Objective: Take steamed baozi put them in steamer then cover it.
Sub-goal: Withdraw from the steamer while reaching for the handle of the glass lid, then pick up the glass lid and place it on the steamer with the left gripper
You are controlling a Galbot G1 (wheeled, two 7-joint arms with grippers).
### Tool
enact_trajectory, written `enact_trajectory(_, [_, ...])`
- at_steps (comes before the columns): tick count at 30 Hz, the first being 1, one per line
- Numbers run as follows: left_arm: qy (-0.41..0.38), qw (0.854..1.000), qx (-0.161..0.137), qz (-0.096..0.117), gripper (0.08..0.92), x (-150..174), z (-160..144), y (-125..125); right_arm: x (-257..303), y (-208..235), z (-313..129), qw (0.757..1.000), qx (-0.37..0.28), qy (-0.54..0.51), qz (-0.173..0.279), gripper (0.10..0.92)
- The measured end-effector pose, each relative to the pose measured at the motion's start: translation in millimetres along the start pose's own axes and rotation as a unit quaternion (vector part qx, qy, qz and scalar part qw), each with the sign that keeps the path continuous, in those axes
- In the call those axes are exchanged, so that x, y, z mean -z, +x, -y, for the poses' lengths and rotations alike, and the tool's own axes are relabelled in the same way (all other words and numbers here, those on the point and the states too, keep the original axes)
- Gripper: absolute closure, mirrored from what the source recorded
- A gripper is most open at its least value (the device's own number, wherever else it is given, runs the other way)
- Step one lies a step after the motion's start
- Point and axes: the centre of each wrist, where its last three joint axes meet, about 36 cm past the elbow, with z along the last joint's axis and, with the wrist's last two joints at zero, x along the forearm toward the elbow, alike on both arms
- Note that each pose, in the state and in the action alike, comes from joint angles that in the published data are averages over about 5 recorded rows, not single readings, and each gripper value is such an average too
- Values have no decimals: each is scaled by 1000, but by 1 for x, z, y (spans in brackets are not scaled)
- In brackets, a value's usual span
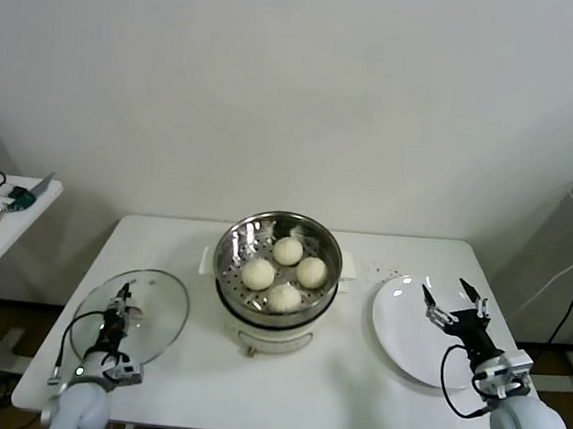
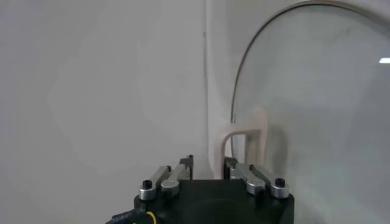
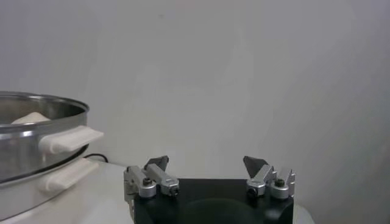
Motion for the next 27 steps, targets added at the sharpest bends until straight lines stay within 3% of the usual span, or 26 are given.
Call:
enact_trajectory(8, [0, 1000, 6, 1, 844, 1, -1, 3, -1, -1, 1, 1000, -2, 4, 2, 200])
enact_trajectory(16, [-4, 999, 40, -17, 853, 2, -16, 14, -1, -4, 3, 1000, -4, 8, 6, 200])
enact_trajectory(27, [-11, 994, 98, -55, 853, 1, -52, 48, 0, -10, 8, 1000, -1, 15, 7, 200])
